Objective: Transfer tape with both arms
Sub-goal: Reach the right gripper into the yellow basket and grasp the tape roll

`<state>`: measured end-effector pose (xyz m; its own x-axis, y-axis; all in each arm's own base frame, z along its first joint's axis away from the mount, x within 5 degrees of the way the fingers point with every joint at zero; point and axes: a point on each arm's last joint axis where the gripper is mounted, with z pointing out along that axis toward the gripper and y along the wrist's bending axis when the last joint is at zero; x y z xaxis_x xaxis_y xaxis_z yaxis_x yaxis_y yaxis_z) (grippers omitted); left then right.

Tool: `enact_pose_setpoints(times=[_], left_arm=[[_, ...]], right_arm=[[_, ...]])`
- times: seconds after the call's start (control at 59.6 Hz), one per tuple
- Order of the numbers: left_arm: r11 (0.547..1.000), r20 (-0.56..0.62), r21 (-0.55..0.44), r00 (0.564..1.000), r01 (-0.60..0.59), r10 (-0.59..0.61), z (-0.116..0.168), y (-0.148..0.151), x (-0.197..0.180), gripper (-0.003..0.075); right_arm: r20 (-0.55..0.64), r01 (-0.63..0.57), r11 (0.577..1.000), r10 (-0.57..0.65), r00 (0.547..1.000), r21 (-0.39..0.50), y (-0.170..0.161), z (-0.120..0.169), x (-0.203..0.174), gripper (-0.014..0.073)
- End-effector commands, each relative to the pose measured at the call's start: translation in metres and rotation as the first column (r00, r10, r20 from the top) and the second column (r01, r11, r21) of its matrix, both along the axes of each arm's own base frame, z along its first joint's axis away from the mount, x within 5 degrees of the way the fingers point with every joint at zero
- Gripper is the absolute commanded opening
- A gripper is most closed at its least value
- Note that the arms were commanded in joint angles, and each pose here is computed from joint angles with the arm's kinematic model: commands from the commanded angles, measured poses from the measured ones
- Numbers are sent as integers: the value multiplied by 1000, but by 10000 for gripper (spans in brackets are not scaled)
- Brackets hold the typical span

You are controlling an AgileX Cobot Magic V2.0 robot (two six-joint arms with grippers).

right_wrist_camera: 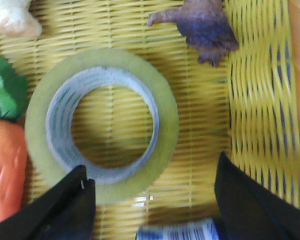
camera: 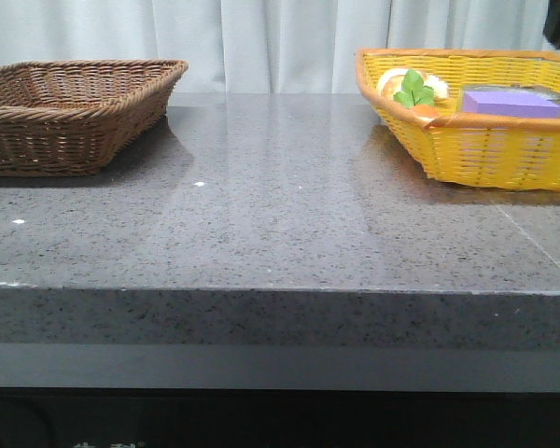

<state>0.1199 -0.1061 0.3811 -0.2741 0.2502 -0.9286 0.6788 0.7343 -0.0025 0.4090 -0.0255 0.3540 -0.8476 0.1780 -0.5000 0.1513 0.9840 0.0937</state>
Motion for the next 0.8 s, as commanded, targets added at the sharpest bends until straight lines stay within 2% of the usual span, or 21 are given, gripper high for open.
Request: enact_pose_setpoints(times=[0.0,0.352,0.453,0.604,0.688,0.788], left_arm=[[997,73,-72,997,8,-3,16,-1,-1,543],[997,73,-72,997,8,-3,16,-1,-1,543],[997,73,-72,997,8,-3,16,-1,-1,543],[997,73,-72,997,8,-3,16,-1,-1,543],[997,73,-72,997,8,-3,16,-1,-1,543],[997,73,-72,997,8,-3,16,-1,-1,543]], right_arm=[[80,10,1000,-9,997,-7,-5,22,3,519],[-1,9,1000,-9,1000,7,-8,-24,40,513],[-27,9,1000,-8,1000,14,-8,-35,44,423],[-32,8,1000,-7,999,27,-7,-39,47,198],[-22,8,999,-7,1000,31,-6,-36,46,141],[-28,7,999,-6,1000,32,-6,-35,45,121]])
